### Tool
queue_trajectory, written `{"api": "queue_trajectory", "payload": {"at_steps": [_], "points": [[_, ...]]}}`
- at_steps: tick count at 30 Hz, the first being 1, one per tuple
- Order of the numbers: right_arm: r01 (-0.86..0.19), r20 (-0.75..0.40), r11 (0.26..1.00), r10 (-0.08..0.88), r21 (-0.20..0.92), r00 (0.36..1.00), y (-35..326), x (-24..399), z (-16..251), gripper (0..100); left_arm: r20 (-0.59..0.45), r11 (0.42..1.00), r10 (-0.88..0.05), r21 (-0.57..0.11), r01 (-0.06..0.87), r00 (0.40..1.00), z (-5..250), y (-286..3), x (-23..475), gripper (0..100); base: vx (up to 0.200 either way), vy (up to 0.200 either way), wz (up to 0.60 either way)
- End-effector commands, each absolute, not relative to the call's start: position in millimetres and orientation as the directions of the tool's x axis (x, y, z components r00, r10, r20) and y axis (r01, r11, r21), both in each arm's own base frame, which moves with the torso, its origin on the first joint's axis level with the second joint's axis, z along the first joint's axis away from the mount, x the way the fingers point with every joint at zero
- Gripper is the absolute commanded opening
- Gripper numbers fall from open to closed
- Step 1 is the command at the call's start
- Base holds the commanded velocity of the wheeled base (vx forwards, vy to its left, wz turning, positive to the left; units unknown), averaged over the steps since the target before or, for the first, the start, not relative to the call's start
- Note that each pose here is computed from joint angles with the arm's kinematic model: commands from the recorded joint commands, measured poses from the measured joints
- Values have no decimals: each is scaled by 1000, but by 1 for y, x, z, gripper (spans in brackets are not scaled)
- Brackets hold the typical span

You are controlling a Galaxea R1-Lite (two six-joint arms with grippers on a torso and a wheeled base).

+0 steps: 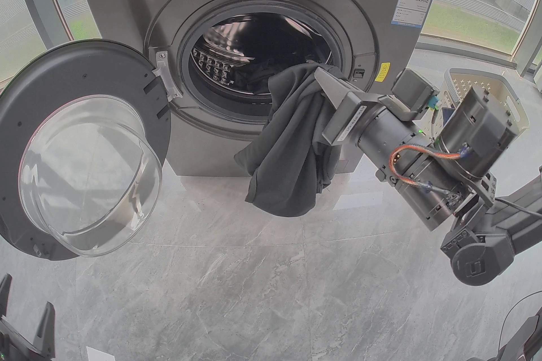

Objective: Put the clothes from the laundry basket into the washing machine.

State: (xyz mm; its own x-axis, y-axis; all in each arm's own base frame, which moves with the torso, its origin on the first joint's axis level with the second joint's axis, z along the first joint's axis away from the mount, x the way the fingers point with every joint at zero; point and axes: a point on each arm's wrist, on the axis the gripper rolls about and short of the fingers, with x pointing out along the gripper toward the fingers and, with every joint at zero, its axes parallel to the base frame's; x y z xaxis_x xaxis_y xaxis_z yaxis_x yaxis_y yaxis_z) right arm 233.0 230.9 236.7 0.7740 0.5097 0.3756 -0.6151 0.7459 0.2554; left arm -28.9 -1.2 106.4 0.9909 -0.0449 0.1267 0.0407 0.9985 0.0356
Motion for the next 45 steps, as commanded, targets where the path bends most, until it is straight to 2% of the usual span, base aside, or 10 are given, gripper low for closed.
{"api": "queue_trajectory", "payload": {"at_steps": [1, 2, 3, 5, 7, 13, 18, 23, 33, 45], "points": [[-614, 374, 747, 509, 255, 775, 248, 250, 229, 0, 136, 987, -160, 46, 156, 978, 137, -4, -28, 100, 0, 0, 0], [-619, 384, 743, 510, 254, 770, 252, 254, 230, 0, 48, 968, -249, 35, 247, 967, 133, -6, -18, 100, 0, 0, 0], [-620, 386, 743, 511, 252, 768, 252, 254, 230, 0, 31, 964, -267, 30, 266, 963, 132, -6, -16, 100, 0, 0, 0], [-624, 406, 739, 504, 254, 762, 253, 256, 236, 0, -90, 914, -405, -66, 401, 910, 134, -9, 4, 100, 0, 0, 0], [-620, 405, 743, 500, 254, 766, 253, 259, 236, 0, -116, 882, -467, -125, 454, 876, 140, -10, 18, 100, 0, 0, 0], [-599, 391, 761, 487, 250, 781, 248, 265, 234, 0, -176, 822, -568, -160, 546, 804, 150, -17, 73, 100, 0, 0, 0], [-584, 368, 770, 480, 258, 796, 248, 267, 231, 0, -187, 778, -629, -151, 611, 755, 150, -31, 122, 100, 0, 0, 0], [-576, 364, 775, 474, 261, 802, 247, 270, 233, 0, -225, 774, -632, -132, 619, 742, 138, -44, 154, 100, 0, 0, 0], [-580, 368, 765, 473, 280, 801, 245, 268, 239, 0, -255, 689, -721, -173, 704, 644, 135, -82, 186, 100, 0, 0, 0], [-592, 384, 754, 477, 283, 791, 249, 266, 254, 0, -279, 685, -725, -204, 699, 629, 127, -103, 230, 100, 0, 0, 0]]}}
